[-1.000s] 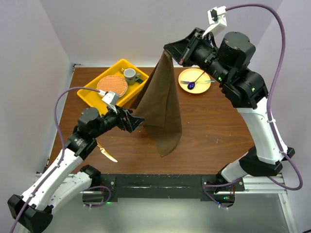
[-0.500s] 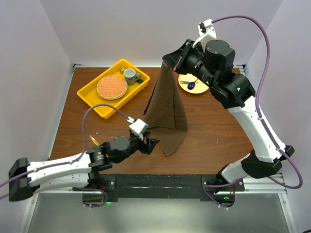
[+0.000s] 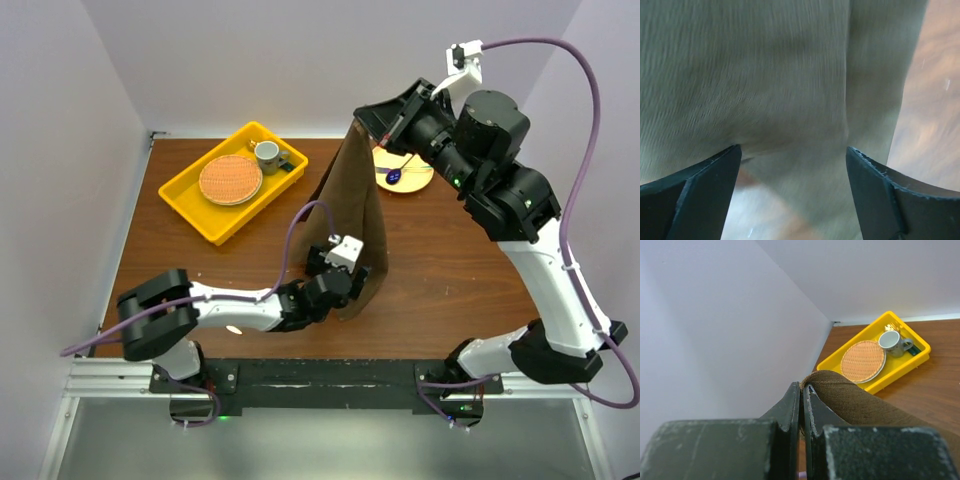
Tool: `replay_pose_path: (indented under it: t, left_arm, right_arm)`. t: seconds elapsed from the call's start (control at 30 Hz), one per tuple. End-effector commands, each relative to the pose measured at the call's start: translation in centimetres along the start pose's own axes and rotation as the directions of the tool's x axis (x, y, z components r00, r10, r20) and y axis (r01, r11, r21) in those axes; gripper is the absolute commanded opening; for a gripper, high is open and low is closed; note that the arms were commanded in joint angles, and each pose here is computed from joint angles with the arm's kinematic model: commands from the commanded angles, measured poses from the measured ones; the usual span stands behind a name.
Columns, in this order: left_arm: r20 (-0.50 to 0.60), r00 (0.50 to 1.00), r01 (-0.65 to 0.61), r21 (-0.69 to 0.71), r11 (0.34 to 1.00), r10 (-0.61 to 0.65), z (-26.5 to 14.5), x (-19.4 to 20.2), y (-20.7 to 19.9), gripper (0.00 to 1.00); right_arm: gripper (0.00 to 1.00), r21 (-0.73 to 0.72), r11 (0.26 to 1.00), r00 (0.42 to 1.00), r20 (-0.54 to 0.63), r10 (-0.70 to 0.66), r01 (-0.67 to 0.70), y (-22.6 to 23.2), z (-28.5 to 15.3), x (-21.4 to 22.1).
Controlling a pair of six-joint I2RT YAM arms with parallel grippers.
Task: Fold the napkin, place the utensils inside, and roll it up
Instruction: Flatten the napkin out
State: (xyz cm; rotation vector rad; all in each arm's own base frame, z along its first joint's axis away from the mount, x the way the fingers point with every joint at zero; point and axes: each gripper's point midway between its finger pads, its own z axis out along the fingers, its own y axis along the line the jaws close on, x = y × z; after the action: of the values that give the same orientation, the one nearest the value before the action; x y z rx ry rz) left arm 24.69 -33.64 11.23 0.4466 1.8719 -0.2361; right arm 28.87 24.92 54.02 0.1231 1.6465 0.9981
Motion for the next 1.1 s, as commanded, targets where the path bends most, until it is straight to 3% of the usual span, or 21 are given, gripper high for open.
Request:
replay_pose_path:
  t: [0.0,0.13,0.23,0.33,0.4,0.43,0.47,0.5,0.53,0.57,0.63,0.67,0.73,0.87,0.93,1.07]
  left_arm:
    - [0.140,0.983,0.126,-0.057,0.990,-0.117,2.5,-5.2,0.0,0.93]
    - [0.179,0.971,0.169,-0.048,0.985,-0.158,3.7,-5.9,-0.4,1.00]
    - [0.221,0.965,0.188,-0.222,0.957,-0.138,4.5,-6.6,2.1,0.89]
    - [0.276,0.949,0.218,-0.214,0.952,-0.155,4.5,-8.9,3.1,0.60]
    - [0.306,0.938,0.204,-0.110,0.973,-0.162,3.6,-10.5,2.0,0.37]
    - [0.328,0.927,0.210,-0.056,0.976,-0.181,2.3,-12.5,1.9,0.21]
    - [0.280,0.949,0.159,-0.033,0.987,-0.143,1.7,-12.1,1.7,0.08]
    - [0.258,0.957,0.132,0.024,0.991,-0.133,1.0,-12.4,1.1,0.02]
    - [0.271,0.949,0.154,0.055,0.986,-0.163,-1.0,-14.2,1.7,0.00]
    - [0.205,0.971,0.113,0.058,0.992,-0.123,-1.8,-13.0,2.3,0.00]
    - [0.206,0.968,0.114,0.151,0.982,-0.144,-5.3,-15.0,3.1,0.00]
    - [0.155,0.982,0.081,0.180,0.980,-0.110,-6.6,-14.4,3.4,0.00]
    - [0.175,0.977,0.082,0.225,0.971,-0.123,-10.3,-16.8,5.0,0.00]
    - [0.215,0.970,0.026,0.375,0.927,-0.114,-17.9,-22.6,6.4,0.00]
    - [0.250,0.962,-0.011,0.434,0.901,-0.109,-20.8,-24.9,6.8,0.00]
    - [0.327,0.930,-0.018,0.503,0.864,-0.171,-27.1,-30.5,8.8,0.00]
  right_arm:
    - [0.00,-0.079,0.996,0.996,0.075,0.056,-0.050,2.1,-1.6,-2.5]
    - [0.00,-0.098,0.994,0.995,0.083,0.061,-0.052,2.5,-2.1,-2.9]
    - [0.00,-0.098,0.993,0.994,0.084,0.069,-0.060,2.5,-2.2,-2.9]
    - [0.00,-0.086,0.995,0.996,0.071,0.054,-0.048,2.2,-2.4,-2.6]
    - [0.00,-0.068,0.998,0.997,0.072,0.024,-0.019,2.0,-2.4,-2.8]
    - [0.00,-0.012,1.000,0.998,0.061,-0.020,0.020,0.8,-2.5,-2.5]
    - [0.00,0.011,0.999,0.997,0.070,-0.044,0.043,0.5,-2.8,-3.0]
    - [0.00,0.050,0.997,0.995,0.074,-0.068,0.064,-0.2,-3.2,-3.1]
    - [0.00,0.106,0.988,0.989,0.075,-0.124,0.116,-1.5,-3.6,-3.2]
    - [0.00,0.147,0.978,0.985,0.068,-0.157,0.145,-2.7,-3.7,-2.9]
    - [0.00,0.190,0.959,0.969,0.087,-0.230,0.211,-3.9,-5.6,-3.6]
    - [0.00,0.232,0.943,0.961,0.079,-0.263,0.239,-5.1,-6.0,-3.4]
    - [0.00,0.230,0.925,0.940,0.086,-0.329,0.302,-5.2,-8.0,-4.1]
    - [0.00,0.102,0.921,0.916,0.108,-0.387,0.377,-3.1,-11.7,-4.8]
    - [0.00,-0.005,0.906,0.904,0.079,-0.421,0.423,-1.4,-13.7,-4.2]
    - [0.00,-0.235,0.875,0.906,0.127,-0.404,0.423,3.1,-19.3,-4.8]
